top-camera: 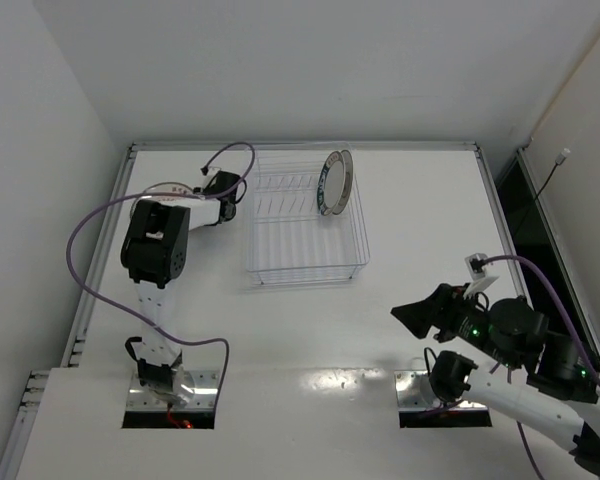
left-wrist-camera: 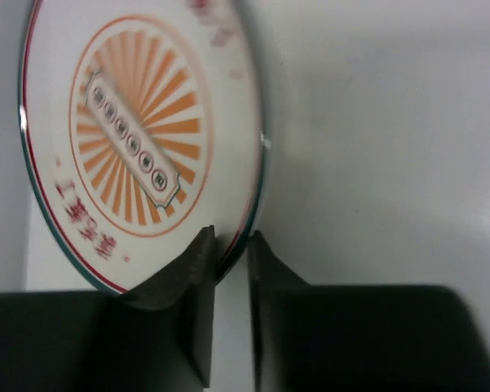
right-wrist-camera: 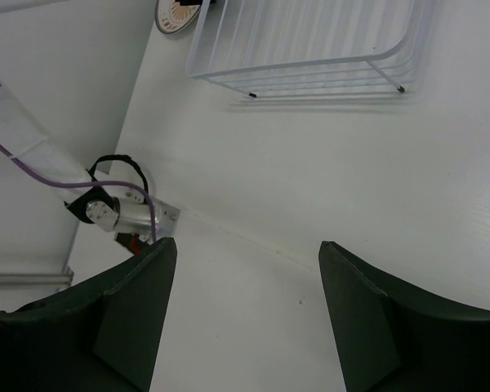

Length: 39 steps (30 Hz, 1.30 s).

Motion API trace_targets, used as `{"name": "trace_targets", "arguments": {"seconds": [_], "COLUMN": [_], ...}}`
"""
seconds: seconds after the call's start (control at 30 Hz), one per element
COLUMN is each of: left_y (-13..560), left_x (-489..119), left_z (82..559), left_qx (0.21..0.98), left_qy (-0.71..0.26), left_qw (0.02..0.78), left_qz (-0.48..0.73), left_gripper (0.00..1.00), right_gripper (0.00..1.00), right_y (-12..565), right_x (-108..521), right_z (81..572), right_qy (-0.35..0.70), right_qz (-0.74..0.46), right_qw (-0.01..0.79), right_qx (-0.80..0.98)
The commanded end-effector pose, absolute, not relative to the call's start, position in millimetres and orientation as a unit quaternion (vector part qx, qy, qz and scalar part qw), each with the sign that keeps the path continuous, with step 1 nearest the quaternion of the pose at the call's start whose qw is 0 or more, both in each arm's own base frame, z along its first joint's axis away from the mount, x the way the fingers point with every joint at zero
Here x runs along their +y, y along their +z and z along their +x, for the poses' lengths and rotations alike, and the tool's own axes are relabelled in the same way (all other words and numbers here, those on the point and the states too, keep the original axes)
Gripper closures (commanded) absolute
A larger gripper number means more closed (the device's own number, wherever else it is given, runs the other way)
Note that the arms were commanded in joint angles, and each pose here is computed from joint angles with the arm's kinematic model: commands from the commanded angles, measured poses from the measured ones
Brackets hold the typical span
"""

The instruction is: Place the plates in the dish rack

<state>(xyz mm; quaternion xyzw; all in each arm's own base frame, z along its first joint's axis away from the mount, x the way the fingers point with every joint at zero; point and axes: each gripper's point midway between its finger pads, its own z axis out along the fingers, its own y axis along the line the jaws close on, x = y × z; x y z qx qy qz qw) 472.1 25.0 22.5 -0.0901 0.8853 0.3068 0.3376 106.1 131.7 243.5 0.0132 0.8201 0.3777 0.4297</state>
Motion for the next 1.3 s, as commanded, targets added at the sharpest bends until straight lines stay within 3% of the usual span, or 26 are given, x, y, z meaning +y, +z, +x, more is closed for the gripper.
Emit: {"name": "trace_targets", "arguments": {"seconds": [0.0,0.07,0.23,0.37,0.7,0.8,0.97,1.07,1.2,1.27], "left_y": [-4,-9,-12,19,156,221,359,435,490,489], "left_x": [24,20,17,11,-56,-69,-102,-150,-197,-227], "left_z": [454,449,434,429,425,420,399,377,352,358], "left_qx": [0.909,0.913,0.909,0.891,0.845,0.812,0.736,0.669,0.592,0.588], "left_qy": [0.300,0.296,0.309,0.297,0.141,0.098,-0.010,-0.158,-0.302,-0.354], "left_qw": [0.286,0.278,0.274,0.329,0.493,0.551,0.653,0.713,0.743,0.726], "left_qz": [-0.042,-0.033,-0.049,-0.102,-0.150,-0.165,-0.178,-0.140,-0.079,-0.051], "left_gripper": [0.93,1.00,1.00,1.00,1.00,1.00,1.00,1.00,1.00,1.00], "right_gripper": [0.32,0.32,0.32,0.32,0.32,0.31,0.31,0.29,0.23,0.22], "right_y": [253,260,263,266,282,286,286,274,256,246], "right_x": [117,113,101,96,85,83,81,80,66,61], "right_z": [106,104,104,100,92,89,89,92,98,98], "right_qy": [0.379,0.384,0.370,0.369,0.375,0.370,0.355,0.339,0.294,0.284], "right_qz": [0.044,0.050,0.061,0.066,0.080,0.075,0.070,0.062,0.073,0.072], "right_qw": [0.441,0.447,0.454,0.456,0.473,0.475,0.482,0.482,0.493,0.497], "right_qx": [0.812,0.806,0.808,0.807,0.794,0.795,0.798,0.806,0.815,0.817]}}
